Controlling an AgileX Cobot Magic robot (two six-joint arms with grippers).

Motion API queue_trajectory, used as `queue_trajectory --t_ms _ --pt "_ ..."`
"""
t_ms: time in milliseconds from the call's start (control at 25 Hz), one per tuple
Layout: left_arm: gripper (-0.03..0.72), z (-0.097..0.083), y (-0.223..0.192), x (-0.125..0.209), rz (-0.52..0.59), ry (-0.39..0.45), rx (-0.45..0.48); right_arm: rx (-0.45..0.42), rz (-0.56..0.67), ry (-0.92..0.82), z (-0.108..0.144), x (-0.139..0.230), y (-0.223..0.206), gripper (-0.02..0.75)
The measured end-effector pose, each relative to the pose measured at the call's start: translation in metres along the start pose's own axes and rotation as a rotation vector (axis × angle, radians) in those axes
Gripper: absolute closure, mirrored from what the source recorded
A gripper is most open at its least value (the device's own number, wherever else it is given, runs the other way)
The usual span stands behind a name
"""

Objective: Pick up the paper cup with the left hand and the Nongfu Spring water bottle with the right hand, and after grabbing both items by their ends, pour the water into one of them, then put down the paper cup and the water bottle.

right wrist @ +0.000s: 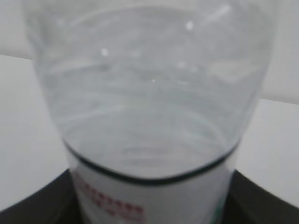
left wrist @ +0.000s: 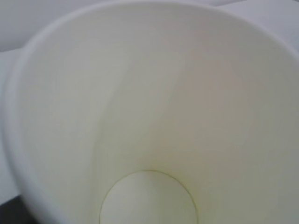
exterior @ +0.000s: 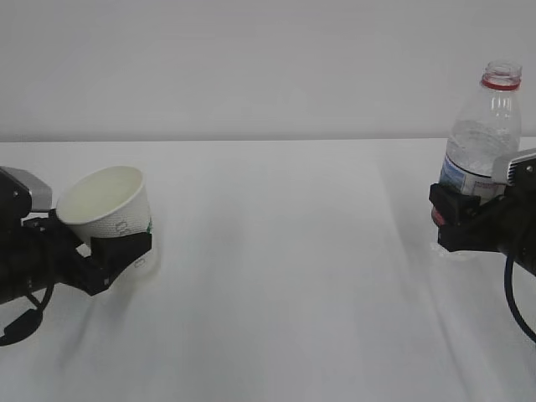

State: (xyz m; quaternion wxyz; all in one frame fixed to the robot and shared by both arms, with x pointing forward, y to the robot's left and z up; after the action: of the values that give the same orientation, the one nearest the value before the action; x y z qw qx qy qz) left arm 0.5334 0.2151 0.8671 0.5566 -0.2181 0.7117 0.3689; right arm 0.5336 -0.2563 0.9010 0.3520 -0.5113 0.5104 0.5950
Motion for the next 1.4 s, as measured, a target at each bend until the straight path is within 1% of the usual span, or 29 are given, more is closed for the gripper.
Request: queue_trajectory --t_ms 160,400,560,800,1280,1400 --pt "0.124 -0.017 -0.017 -0.010 -0.026 -0.033 0.070 0.000 0.000 0.002 0.000 0.000 0.000 0.298" --pt "0.124 -0.049 -0.041 -0.025 -0.068 -0.082 0.163 -0.010 0.000 0.008 0.001 0.000 0.000 0.298" --pt "0.124 -0.064 -0.054 -0.030 -0.051 -0.084 0.208 -0.012 0.000 0.009 0.001 0.000 0.000 0.298" --pt "0.124 -0.083 -0.067 -0.036 -0.049 -0.073 0.260 -0.012 0.000 0.009 0.001 0.000 0.000 0.298" --pt "0.125 -0.116 -0.077 -0.034 -0.005 -0.105 0.335 -0.002 -0.021 0.003 0.000 -0.014 0.006 0.298" --pt "0.125 -0.126 -0.081 -0.032 0.020 -0.117 0.351 0.001 0.003 0.003 0.000 -0.013 0.007 0.298"
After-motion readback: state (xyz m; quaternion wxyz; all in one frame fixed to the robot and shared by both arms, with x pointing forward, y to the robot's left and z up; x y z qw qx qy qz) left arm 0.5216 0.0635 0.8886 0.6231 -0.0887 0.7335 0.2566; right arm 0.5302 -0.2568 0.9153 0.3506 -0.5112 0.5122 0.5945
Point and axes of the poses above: a point on each arm's last joint axis where the gripper is mounted, y pointing back along that axis away from the gripper, z along the wrist's bending axis when the last joint is at zero, x = y × z, the point moved 3 cm from there along -y, pointing out along that axis toward the gripper, and after that the axes turned 1 degree about -y, right-handed, at the moved point
